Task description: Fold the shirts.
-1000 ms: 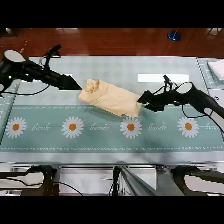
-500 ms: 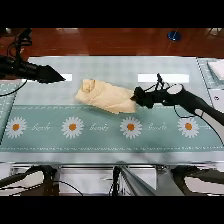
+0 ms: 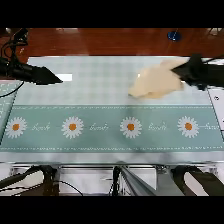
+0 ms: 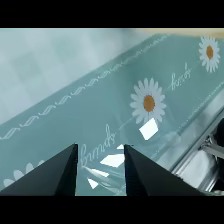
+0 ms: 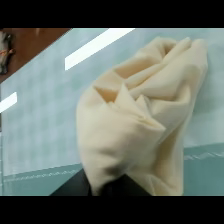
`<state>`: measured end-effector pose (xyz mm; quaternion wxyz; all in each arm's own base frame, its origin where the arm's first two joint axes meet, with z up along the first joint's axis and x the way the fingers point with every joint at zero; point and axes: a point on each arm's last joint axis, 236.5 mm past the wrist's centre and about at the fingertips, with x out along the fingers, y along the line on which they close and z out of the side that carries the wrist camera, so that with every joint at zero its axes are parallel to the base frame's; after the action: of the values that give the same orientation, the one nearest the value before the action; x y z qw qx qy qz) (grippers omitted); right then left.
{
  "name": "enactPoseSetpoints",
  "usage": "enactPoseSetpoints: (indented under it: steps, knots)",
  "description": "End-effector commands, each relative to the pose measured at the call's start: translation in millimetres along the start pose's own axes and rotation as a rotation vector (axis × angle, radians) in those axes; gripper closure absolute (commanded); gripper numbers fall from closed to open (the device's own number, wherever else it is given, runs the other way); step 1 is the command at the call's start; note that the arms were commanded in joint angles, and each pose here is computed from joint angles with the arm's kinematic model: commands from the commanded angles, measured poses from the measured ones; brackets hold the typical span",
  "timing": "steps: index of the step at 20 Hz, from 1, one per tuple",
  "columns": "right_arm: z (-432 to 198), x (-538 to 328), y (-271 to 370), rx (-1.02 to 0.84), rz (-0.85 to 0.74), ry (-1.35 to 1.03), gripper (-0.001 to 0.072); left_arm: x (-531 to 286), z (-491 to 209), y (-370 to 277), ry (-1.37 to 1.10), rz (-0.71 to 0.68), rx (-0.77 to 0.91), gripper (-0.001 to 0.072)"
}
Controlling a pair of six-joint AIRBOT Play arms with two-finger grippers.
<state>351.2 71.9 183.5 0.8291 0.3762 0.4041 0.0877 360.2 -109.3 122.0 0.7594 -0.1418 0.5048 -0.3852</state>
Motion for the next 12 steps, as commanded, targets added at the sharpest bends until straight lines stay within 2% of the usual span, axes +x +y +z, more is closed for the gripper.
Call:
enactPoseSetpoints:
  steps: [1,3,6,8,10,12]
  knots:
    - [-7.3,-78.3,-55.0,0.142,-0.240,-0.046,0.0689,-0.6,-9.3,-6.0,0.038,-0.025,-0.005,0.0347]
    - [-23.1,-106.5,-90.1,0.233,-0.362,-0.021,0.0689,-0.9,-12.8,-8.0,0.053,-0.034,-0.005,0.0347]
    - [-71.4,-156.0,-152.5,0.341,-0.643,0.127,0.0689,-1.0,-13.1,-8.2,0.054,-0.035,-0.001,0.0347]
    - [-71.9,-184.3,-174.9,0.371,-0.766,0.054,0.0689,-1.0,-13.5,-8.4,0.056,-0.036,0.014,0.0347]
    - [-75.8,-211.7,-196.5,0.415,-0.899,0.012,0.0689,-0.9,-13.9,-8.5,0.058,-0.037,0.015,0.0380]
    - [-80.5,-226.9,-211.2,0.434,-0.975,0.014,0.0689,-0.9,-13.8,-8.6,0.057,-0.038,0.015,0.0380]
